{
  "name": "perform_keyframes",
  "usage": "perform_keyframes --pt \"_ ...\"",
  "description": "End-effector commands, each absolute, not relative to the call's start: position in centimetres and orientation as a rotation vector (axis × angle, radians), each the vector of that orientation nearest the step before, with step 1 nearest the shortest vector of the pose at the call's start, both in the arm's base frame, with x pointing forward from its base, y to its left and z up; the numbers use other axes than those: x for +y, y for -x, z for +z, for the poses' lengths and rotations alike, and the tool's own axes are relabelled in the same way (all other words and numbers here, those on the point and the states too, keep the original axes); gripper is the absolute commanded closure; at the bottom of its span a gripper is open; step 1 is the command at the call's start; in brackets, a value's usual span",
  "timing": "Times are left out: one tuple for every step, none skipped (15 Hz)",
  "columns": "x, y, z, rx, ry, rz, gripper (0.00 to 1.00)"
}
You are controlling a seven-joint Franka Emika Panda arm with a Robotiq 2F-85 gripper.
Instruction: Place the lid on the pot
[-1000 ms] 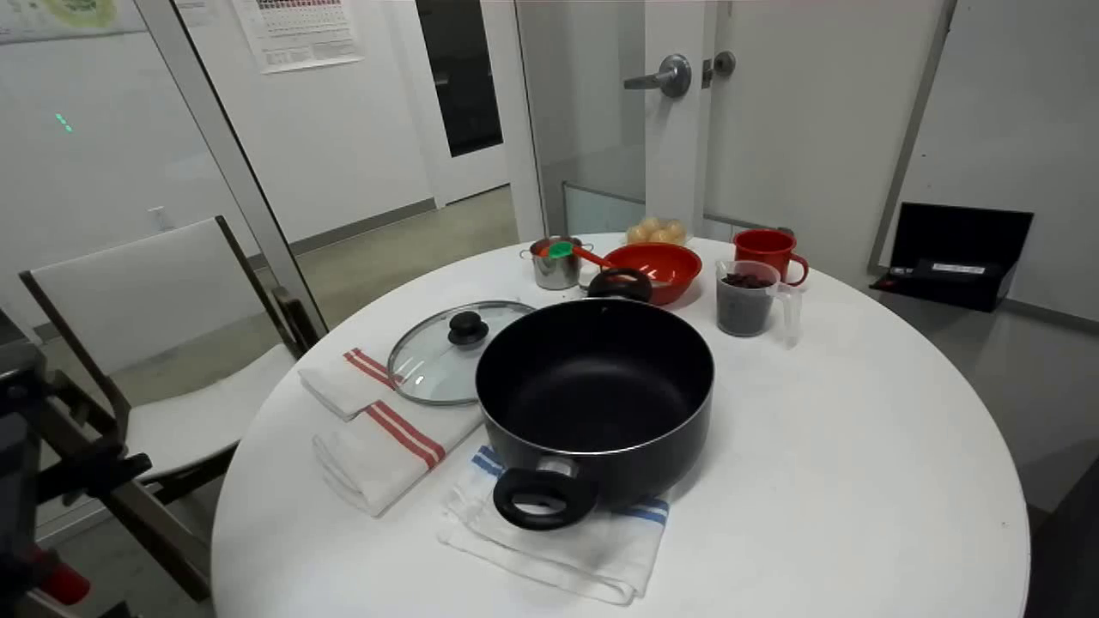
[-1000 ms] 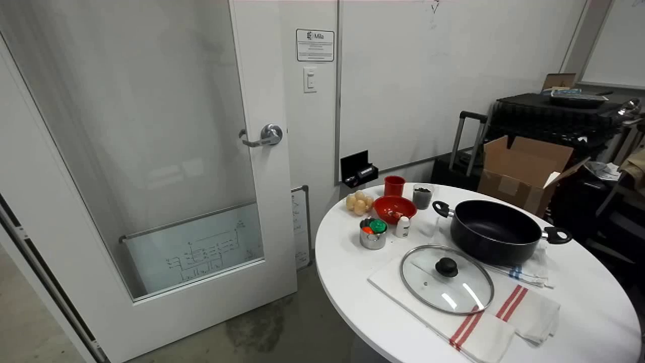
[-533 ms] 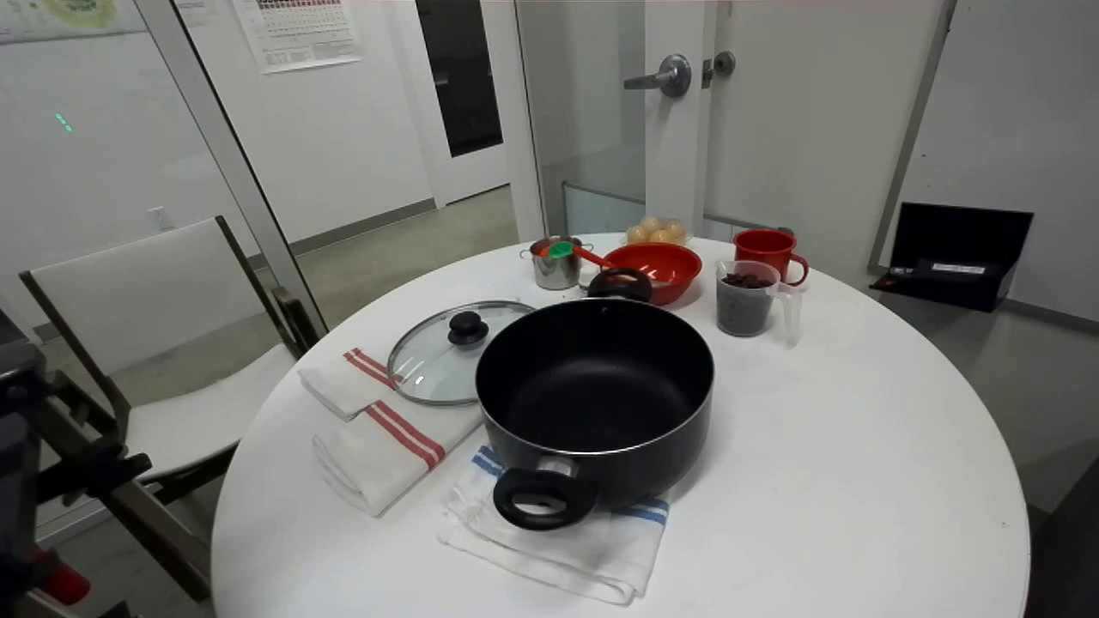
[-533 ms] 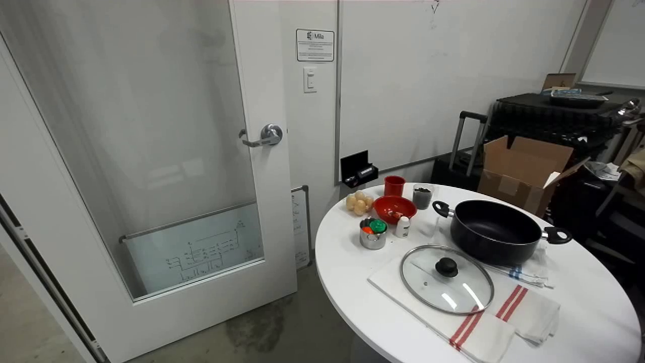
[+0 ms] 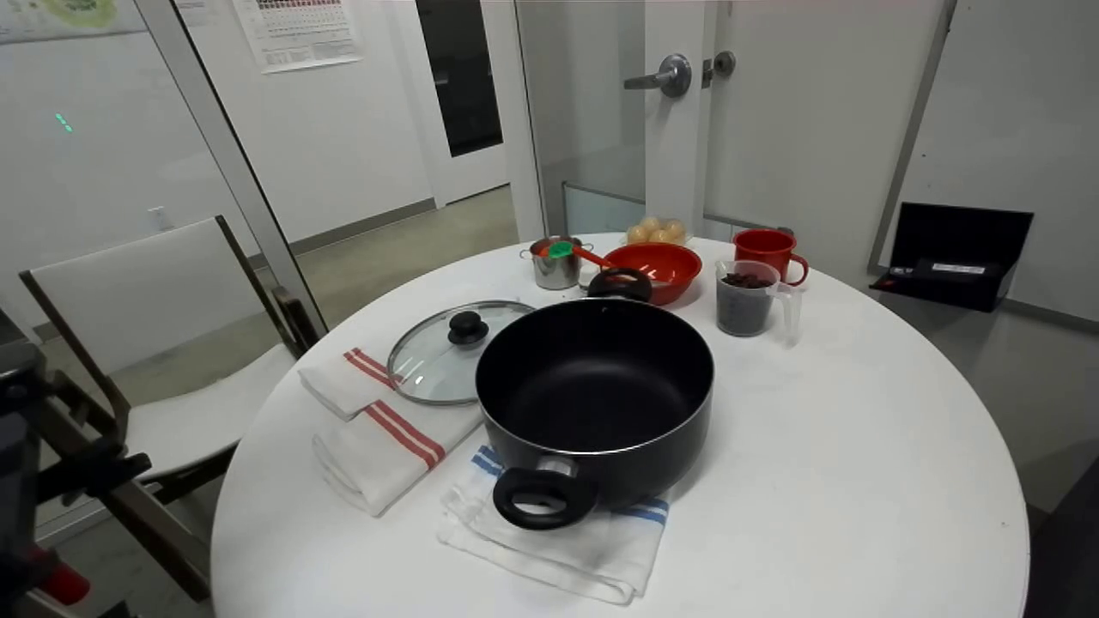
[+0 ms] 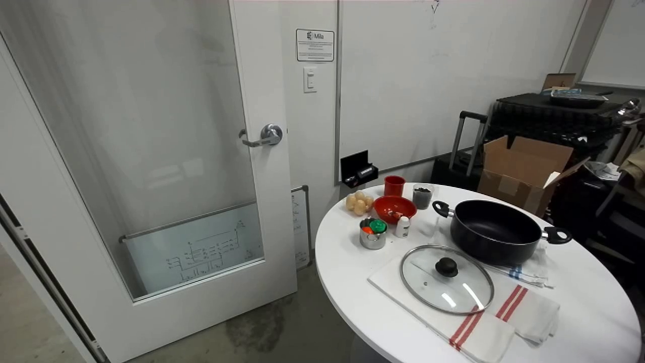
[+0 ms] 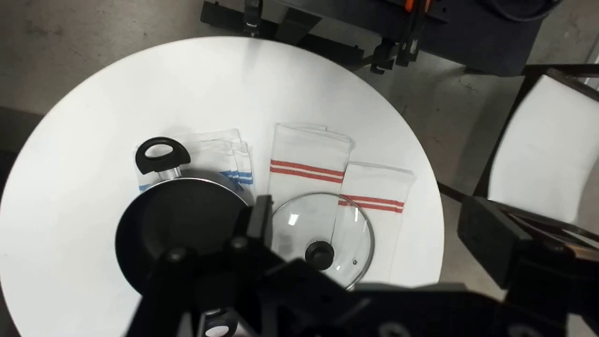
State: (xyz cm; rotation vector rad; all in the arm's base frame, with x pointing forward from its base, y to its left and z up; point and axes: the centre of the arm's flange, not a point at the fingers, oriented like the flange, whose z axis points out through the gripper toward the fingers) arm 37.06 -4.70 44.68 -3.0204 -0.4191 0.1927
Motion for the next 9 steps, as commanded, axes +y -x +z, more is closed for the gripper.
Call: perform_keyframes --pt "-2.4 -42.0 42.1 -0.557 3.015 0.263 0.00" --pt "-1.3 -43.5 40.9 -0.599 3.027 0.289 0.00" --pt "-0.6 -44.3 40.2 -0.627 3.031 0.299 0.00" --pt "0.4 -45.9 39.0 -0.669 3.038 0.321 0.00" --pt "1.2 -46.9 38.0 -0.698 3.044 0.327 0.00" --pt "2.2 -48.4 36.8 -0.737 3.048 0.342 0.00" --pt "2.8 -49.4 35.8 -0.768 3.051 0.358 0.00" --pt "3.7 -50.8 34.4 -0.803 3.053 0.370 0.00" --pt "4.4 -52.0 33.3 -0.836 3.048 0.382 0.00"
